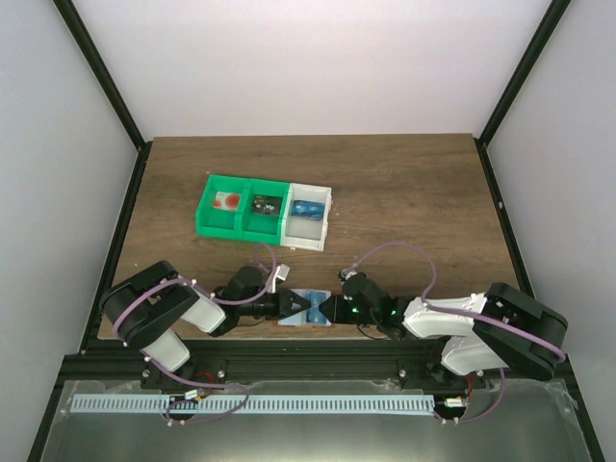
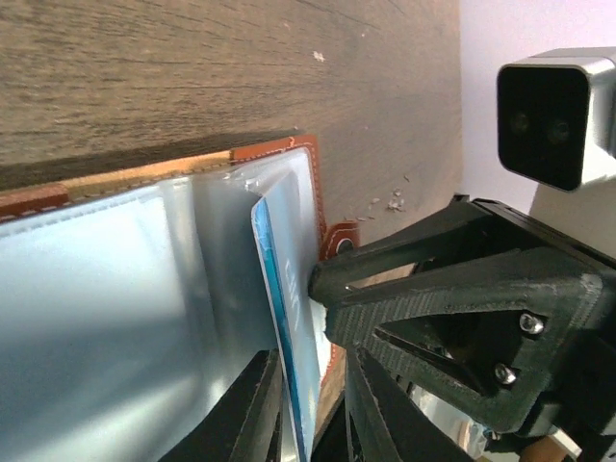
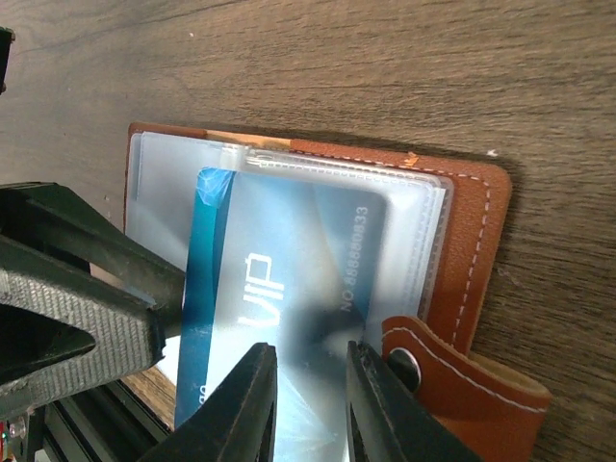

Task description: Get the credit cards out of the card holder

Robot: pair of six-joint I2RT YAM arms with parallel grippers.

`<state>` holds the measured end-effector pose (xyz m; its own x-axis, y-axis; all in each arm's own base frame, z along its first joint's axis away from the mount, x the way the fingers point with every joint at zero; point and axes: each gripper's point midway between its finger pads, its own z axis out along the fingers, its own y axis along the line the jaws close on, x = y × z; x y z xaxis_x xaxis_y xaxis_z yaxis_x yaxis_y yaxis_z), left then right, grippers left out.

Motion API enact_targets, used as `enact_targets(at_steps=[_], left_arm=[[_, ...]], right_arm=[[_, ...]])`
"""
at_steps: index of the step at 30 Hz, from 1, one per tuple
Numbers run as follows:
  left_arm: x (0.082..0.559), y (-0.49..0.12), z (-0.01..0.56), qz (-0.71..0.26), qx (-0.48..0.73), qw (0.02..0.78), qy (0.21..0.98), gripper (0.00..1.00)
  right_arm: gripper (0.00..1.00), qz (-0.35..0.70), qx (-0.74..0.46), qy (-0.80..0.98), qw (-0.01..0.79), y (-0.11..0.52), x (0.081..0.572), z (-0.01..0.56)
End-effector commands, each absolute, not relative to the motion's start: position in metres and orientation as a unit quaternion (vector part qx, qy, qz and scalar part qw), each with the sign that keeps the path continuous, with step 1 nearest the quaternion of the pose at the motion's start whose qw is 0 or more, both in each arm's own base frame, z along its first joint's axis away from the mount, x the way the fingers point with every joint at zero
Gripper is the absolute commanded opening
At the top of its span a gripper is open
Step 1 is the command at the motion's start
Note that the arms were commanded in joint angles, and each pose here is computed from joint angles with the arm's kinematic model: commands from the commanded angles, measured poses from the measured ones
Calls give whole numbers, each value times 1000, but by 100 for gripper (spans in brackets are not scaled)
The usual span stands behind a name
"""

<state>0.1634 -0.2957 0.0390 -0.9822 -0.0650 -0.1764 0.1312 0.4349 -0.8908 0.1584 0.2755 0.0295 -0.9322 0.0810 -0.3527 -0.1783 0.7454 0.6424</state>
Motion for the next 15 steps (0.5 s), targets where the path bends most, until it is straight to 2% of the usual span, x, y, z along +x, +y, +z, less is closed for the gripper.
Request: enact_targets(at_steps=[1,15], left_arm=[[159,-303,59,-573,36,99,813,20],[161,-301,41,-549,22,88,831,9]], right_arm=[[22,328,-26,931,155,264,147,9],[22,332,-24,930,155,263,146,9]])
